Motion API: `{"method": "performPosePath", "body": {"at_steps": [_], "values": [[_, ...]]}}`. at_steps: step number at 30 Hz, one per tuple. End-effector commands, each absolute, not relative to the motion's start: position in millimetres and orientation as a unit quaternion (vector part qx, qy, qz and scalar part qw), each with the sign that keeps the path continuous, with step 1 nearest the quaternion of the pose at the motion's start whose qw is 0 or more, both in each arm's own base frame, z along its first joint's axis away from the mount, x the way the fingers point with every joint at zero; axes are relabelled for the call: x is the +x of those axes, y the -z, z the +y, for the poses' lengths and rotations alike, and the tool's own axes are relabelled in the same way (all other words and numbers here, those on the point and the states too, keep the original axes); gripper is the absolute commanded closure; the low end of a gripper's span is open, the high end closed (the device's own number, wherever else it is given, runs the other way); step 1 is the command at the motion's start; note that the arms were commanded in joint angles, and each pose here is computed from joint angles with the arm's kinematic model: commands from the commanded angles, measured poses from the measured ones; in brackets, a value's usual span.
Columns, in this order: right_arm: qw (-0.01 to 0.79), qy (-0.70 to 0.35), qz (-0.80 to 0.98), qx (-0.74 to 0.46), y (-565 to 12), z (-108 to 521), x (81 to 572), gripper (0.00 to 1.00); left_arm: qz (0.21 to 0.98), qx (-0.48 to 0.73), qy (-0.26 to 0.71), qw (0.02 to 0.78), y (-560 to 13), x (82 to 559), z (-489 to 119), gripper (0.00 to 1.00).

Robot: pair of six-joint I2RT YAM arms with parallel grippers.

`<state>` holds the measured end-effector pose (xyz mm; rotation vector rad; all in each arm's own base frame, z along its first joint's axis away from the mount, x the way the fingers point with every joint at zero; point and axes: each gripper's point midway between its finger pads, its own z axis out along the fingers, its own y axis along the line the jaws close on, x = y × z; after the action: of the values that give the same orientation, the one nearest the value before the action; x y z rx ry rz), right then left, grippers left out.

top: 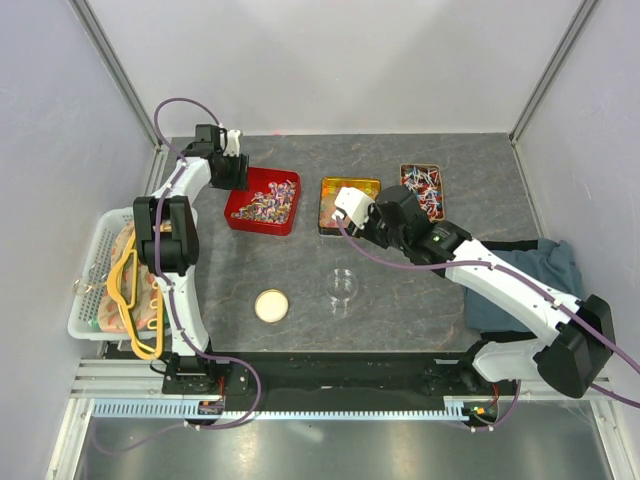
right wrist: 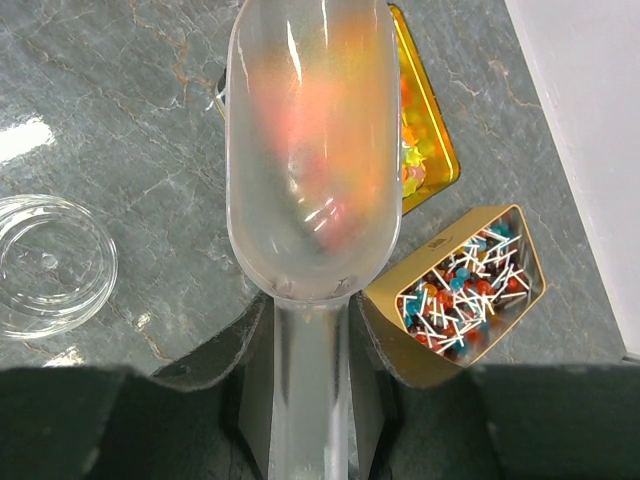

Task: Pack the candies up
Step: Pick up the storage box at the center of the board.

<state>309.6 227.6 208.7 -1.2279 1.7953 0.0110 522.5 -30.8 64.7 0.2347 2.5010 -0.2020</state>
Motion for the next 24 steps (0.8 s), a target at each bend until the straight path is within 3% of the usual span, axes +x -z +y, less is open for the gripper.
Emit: {"method": "performPosePath", "body": {"at_steps": [1,6,13,24], "values": [[0.478,-0.016,0.729,-0.489,-210.5,233.7,314.3,1.00,0.937,0.099,0.048,0.333,-66.8,539.4,-21.6,0.42],[0.480,-0.016,0.728,-0.489,-212.6,234.2,315.3,1.00,0.939,0.106,0.044,0.323,-54.0,537.6,-20.9,0.55],[0.492,-0.012,0.718,-0.493,-236.0,236.9,319.6,1.00,0.945,0.112,0.025,0.308,-36.1,534.7,-13.1,0.58],[0.494,-0.012,0.708,-0.504,-258.3,243.9,325.3,1.00,0.945,0.119,-0.003,0.304,-30.5,537.5,-3.0,0.87]]}}
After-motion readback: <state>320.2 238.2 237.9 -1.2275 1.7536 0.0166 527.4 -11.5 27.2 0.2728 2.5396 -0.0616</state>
